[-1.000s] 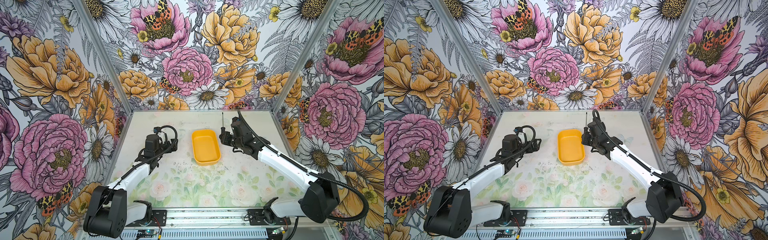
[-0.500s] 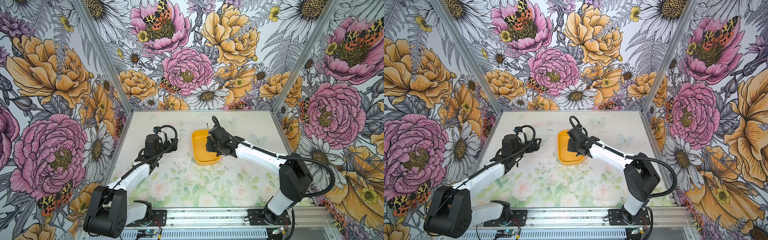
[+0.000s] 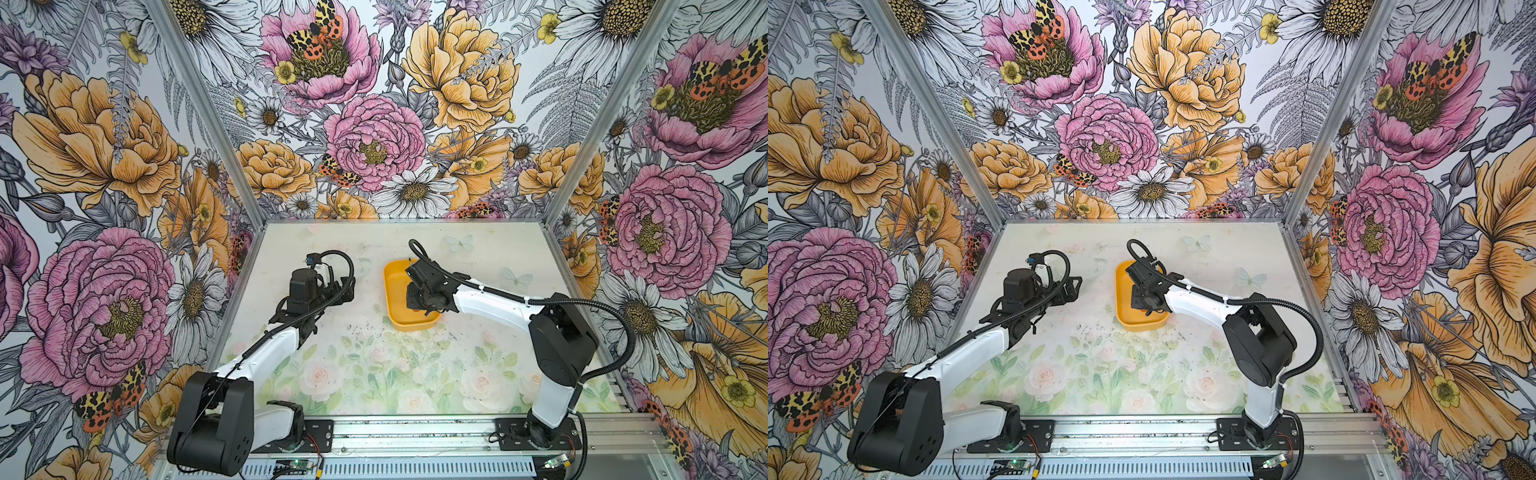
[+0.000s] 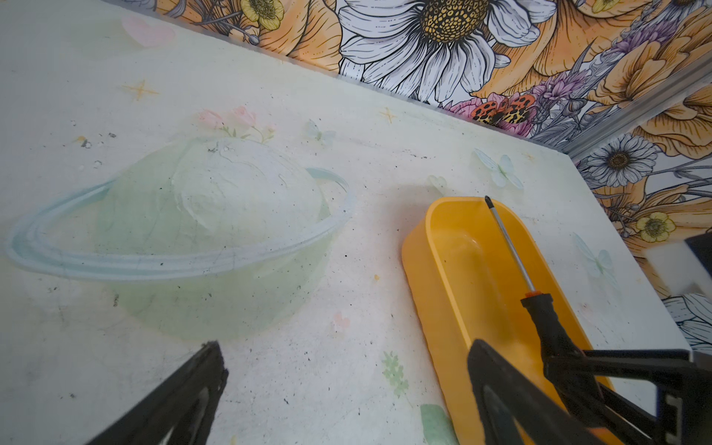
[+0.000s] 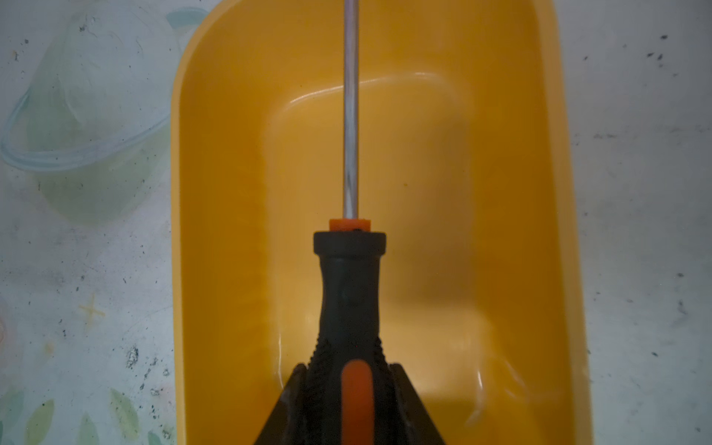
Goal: Put the screwdriver in the bin
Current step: Place the screwdriver into the bin.
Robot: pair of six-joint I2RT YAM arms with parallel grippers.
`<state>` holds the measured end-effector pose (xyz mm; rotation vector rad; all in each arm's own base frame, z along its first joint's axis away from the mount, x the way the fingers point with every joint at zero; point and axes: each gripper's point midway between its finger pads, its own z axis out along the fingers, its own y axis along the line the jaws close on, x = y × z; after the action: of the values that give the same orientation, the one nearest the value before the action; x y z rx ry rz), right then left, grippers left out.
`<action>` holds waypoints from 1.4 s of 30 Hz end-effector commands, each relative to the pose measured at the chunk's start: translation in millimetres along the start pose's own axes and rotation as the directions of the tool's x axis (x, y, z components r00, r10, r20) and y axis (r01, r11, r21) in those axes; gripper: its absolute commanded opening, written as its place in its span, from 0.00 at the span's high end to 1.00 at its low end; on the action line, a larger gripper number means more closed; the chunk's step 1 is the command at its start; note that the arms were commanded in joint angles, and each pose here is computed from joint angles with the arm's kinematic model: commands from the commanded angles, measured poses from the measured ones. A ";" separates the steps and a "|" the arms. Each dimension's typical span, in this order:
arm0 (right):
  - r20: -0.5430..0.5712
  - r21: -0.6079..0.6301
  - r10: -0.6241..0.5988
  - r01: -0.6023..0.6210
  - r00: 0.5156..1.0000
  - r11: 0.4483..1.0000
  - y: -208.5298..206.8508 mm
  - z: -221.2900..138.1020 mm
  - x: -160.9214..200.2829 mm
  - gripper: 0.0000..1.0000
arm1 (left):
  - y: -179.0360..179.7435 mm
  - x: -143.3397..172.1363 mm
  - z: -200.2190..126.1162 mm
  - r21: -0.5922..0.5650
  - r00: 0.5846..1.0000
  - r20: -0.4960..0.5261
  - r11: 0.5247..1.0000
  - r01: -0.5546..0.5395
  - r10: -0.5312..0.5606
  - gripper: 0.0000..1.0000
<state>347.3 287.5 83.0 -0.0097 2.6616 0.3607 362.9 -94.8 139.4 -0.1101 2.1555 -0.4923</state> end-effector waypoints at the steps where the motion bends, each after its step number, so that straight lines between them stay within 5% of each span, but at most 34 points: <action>1: 0.024 -0.005 -0.020 0.020 1.000 1.000 8.3 0.0 -10.3 1.00 | -0.3 -2.5 -3.2 0.018 1.000 0.018 1.000 0.004 -0.004 0.01; 34: -0.084 0.043 -0.041 0.044 0.996 0.998 -4.9 34.9 18.1 1.00 | 8.1 5.1 -2.2 -0.008 1.000 -0.006 1.000 0.004 -0.004 0.01; 42: -0.082 0.044 -0.048 0.052 0.995 0.998 -4.6 35.5 17.1 0.73 | 8.0 5.2 -2.5 -0.008 1.000 -0.005 1.000 0.002 -0.002 0.01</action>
<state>343.8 288.7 42.1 -0.0591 2.7591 0.2854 360.8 -89.8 133.1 -0.1250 2.1688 -0.4825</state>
